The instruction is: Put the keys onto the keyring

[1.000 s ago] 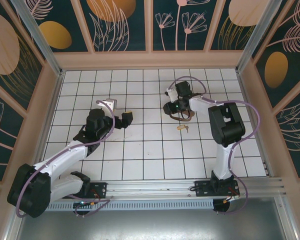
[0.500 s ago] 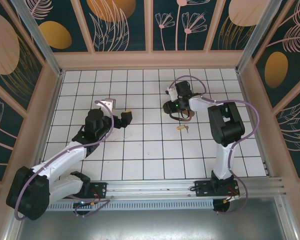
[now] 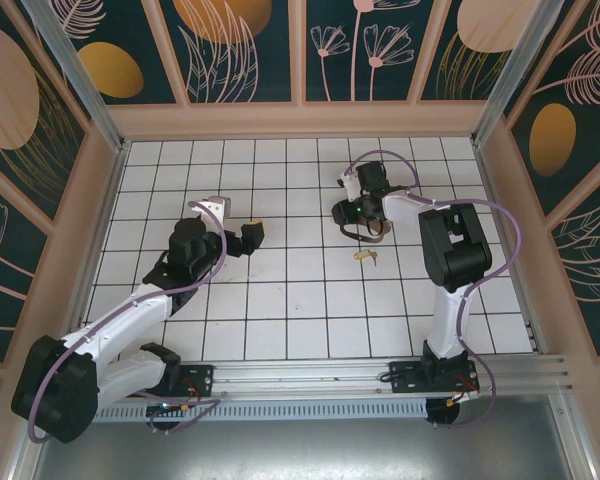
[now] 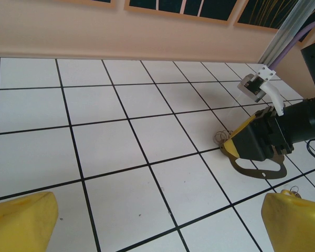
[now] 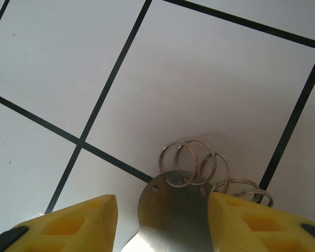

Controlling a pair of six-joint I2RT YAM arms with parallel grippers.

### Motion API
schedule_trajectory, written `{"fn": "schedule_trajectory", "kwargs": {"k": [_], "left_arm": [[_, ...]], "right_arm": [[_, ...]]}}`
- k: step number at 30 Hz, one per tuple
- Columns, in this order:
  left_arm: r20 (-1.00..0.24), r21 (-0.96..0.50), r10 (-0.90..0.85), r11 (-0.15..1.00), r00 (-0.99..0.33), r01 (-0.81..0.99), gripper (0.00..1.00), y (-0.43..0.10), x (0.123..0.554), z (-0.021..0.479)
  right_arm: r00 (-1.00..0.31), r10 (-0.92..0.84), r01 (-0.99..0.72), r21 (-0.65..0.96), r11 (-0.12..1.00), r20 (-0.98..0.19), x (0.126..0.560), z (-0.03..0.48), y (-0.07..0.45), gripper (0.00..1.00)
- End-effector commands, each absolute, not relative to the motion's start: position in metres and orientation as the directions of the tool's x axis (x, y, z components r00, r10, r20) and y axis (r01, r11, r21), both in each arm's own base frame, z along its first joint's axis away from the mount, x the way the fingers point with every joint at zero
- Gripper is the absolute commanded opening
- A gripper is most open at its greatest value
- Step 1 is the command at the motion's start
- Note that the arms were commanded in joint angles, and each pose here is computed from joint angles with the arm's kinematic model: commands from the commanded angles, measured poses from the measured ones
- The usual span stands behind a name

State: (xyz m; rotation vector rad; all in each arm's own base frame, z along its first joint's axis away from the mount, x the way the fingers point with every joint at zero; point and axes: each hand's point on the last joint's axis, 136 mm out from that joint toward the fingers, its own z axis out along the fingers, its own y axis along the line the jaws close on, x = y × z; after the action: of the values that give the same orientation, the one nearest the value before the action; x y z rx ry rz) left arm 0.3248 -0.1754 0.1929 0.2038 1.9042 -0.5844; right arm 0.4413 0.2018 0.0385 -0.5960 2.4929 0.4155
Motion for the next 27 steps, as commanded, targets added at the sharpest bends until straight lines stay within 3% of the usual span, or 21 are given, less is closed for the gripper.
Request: {"fn": "schedule_trajectory", "kwargs": {"k": [1, 27], "left_arm": [[-0.919, -0.287, -0.126, 0.862, -0.374, 0.417, 0.99, -0.176, 0.324, 0.203], [-0.918, -0.293, -0.129, 0.858, -0.375, 0.421, 0.99, -0.177, 0.323, 0.202]], "right_arm": [[-0.760, -0.305, -0.483, 0.184, 0.856, -0.574, 0.452, 0.036, 0.207, 0.49], [-0.738, -0.365, -0.481, 0.063, 0.874, -0.568, 0.466, 0.031, 0.205, 0.48]]}}
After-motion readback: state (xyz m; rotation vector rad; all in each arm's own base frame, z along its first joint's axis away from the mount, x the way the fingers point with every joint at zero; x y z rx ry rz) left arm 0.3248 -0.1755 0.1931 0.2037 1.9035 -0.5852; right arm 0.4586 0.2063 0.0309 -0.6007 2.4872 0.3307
